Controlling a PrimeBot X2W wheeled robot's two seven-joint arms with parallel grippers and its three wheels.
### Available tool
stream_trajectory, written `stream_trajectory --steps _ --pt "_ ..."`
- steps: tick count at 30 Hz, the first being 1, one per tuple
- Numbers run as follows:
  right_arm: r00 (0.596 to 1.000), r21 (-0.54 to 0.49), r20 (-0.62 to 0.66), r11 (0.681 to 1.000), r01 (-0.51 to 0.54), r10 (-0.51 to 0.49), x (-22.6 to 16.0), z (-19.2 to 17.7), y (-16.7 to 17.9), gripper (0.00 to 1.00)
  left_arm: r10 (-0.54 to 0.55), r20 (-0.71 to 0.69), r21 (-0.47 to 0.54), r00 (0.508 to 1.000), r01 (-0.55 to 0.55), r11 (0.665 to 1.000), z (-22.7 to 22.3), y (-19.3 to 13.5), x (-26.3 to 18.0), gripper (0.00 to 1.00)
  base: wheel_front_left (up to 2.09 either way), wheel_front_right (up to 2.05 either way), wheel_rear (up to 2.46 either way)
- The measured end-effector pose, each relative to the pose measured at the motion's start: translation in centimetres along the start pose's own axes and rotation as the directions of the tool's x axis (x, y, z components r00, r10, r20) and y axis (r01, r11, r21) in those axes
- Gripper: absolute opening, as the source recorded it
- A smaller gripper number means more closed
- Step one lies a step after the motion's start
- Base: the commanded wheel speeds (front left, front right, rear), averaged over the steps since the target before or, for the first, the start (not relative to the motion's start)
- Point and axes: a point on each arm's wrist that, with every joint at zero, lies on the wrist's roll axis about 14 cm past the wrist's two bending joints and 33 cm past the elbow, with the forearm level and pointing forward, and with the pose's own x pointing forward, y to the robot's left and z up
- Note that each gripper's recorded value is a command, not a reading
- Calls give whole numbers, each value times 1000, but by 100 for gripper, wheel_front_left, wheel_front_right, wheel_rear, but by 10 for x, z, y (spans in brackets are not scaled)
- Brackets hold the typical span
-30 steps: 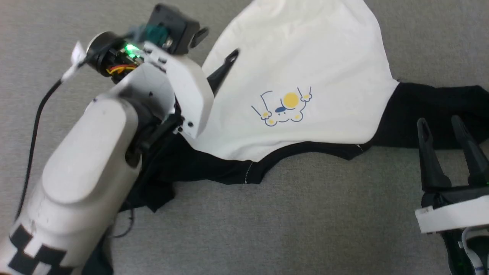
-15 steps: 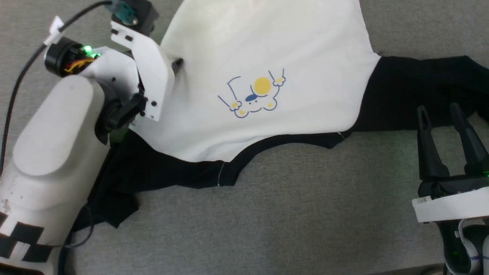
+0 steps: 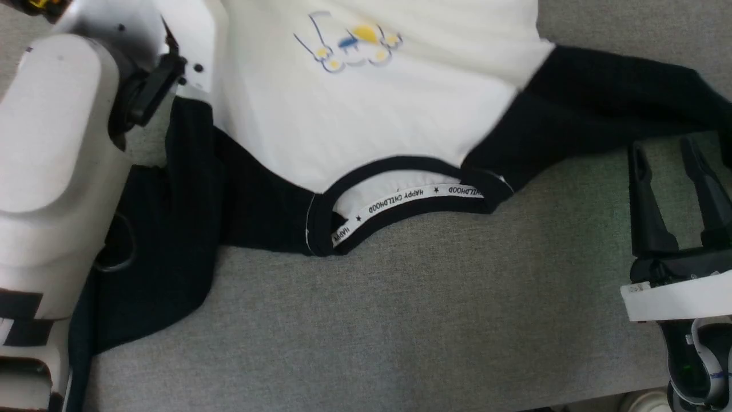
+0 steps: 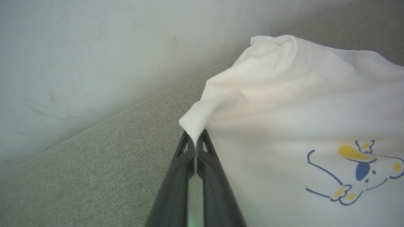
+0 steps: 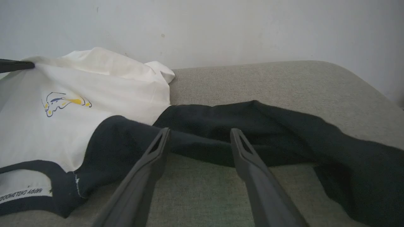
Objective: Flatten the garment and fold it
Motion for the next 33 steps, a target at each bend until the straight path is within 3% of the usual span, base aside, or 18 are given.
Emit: stream_trajectory --steps 3,4,6,7,8,9,12,16,23,30,33 --pt "1000 -1 -5 1000 0 0 1 -3 0 100 36 9 -1 999 -36 999 -9 8 8 3 0 0 0" --pt "1000 -1 -9 1000 1 -1 1 -5 -1 100 45 1 -8 999 -45 999 -14 10 10 20 0 0 0" --pt "1000 -1 -16 1000 4 -4 0 -7 -2 100 51 -15 -19 999 -52 998 -23 11 14 29 0 0 0" --pt "1000 -1 -18 1000 6 -6 0 -8 -2 100 56 -22 -26 998 -57 998 -27 11 15 42 0 0 0" --pt "1000 -1 -21 1000 7 -7 -1 -9 -3 100 59 -29 -37 998 -60 998 -31 11 16 95 0 0 0" --pt "1000 0 -22 1000 8 -8 -1 -9 -3 100 59 -31 -49 998 -60 997 -34 10 16 100 0 0 0" --pt "1000 1 -18 1000 8 -8 -1 -8 -3 100 56 -4 -92 998 -57 994 -31 8 13 100 0 0 0" --pt "1000 1 6 1000 -1 1 -1 1 0 100 51 162 -100 985 -35 994 12 5 -1 100 0 0 0" --pt "999 10 39 1000 -26 26 -15 18 10 100 42 474 -113 880 13 994 78 -20 -66 100 0 0 0" --pt "997 24 59 999 -47 45 -37 32 22 100 181 541 -252 821 -47 966 50 -41 -151 100 0 0 0" --pt "996 33 73 998 -57 55 -46 39 27 100 303 520 -360 799 -116 926 25 -43 -189 100 0 0 0"
